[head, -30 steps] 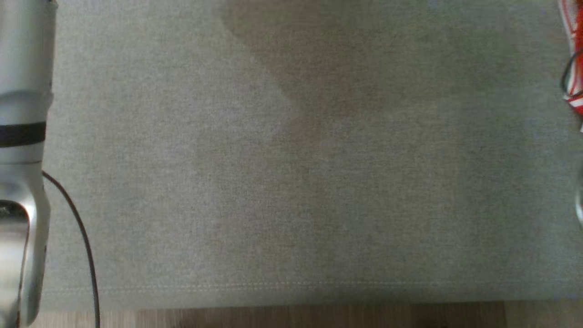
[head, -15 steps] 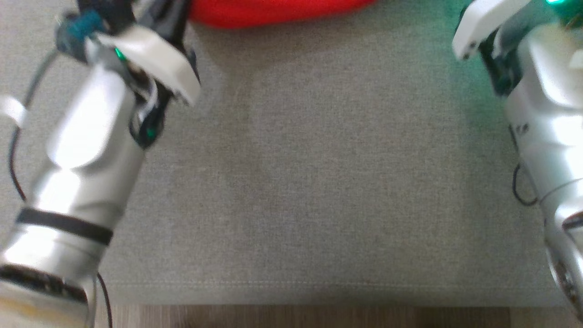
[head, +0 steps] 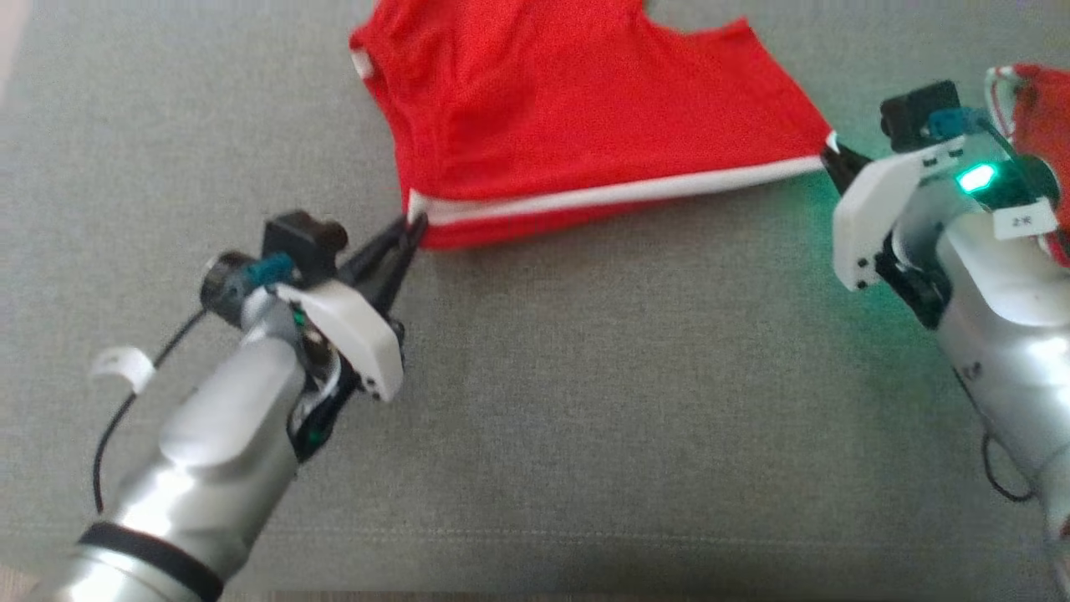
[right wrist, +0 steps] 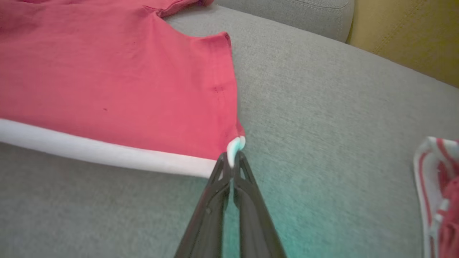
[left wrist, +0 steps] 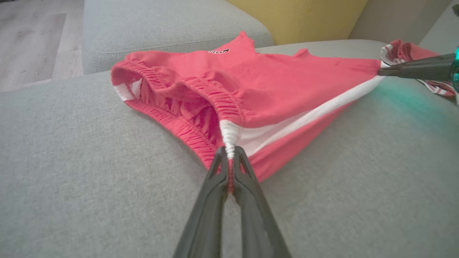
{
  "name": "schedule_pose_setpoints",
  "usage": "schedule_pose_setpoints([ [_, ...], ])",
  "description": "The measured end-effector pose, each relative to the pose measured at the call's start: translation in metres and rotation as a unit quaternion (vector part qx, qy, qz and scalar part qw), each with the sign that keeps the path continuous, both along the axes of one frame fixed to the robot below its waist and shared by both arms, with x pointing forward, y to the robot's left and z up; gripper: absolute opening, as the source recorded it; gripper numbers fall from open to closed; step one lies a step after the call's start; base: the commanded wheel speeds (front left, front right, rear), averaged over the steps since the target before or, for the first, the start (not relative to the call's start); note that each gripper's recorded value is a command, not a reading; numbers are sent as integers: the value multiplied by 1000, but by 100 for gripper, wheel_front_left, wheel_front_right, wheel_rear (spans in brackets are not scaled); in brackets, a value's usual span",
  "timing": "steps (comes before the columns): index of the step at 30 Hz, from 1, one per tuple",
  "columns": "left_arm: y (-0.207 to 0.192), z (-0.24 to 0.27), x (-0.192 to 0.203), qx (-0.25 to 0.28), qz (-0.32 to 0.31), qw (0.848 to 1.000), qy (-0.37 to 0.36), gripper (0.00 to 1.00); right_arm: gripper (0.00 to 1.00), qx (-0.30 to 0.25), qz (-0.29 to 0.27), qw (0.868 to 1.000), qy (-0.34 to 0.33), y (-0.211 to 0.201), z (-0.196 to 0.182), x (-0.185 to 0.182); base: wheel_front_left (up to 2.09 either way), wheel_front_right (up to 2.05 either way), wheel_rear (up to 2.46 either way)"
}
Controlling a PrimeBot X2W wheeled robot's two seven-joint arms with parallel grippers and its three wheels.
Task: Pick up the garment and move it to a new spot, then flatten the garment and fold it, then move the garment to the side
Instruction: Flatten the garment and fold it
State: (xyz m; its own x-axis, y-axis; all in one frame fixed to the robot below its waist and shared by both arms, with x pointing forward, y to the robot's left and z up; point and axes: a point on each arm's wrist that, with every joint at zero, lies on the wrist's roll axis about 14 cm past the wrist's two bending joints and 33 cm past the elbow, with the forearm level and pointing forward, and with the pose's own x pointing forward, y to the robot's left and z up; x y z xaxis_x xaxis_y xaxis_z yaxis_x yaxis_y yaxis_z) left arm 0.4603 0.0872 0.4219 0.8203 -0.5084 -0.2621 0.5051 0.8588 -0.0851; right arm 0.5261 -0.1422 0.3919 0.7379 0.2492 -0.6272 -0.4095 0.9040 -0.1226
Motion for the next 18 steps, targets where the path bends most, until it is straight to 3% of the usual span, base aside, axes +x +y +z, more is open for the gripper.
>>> schedule_pose_setpoints([
  [8,-12,9,-36,-7,-21,1000,-4,0,0,-29,7,999,28,-26,13,-29,0,0,0],
  [18,-32,18,-79,-37,-46,998,-5,0,0,-17,19,990,141,-46,6,-102,0,0,0],
])
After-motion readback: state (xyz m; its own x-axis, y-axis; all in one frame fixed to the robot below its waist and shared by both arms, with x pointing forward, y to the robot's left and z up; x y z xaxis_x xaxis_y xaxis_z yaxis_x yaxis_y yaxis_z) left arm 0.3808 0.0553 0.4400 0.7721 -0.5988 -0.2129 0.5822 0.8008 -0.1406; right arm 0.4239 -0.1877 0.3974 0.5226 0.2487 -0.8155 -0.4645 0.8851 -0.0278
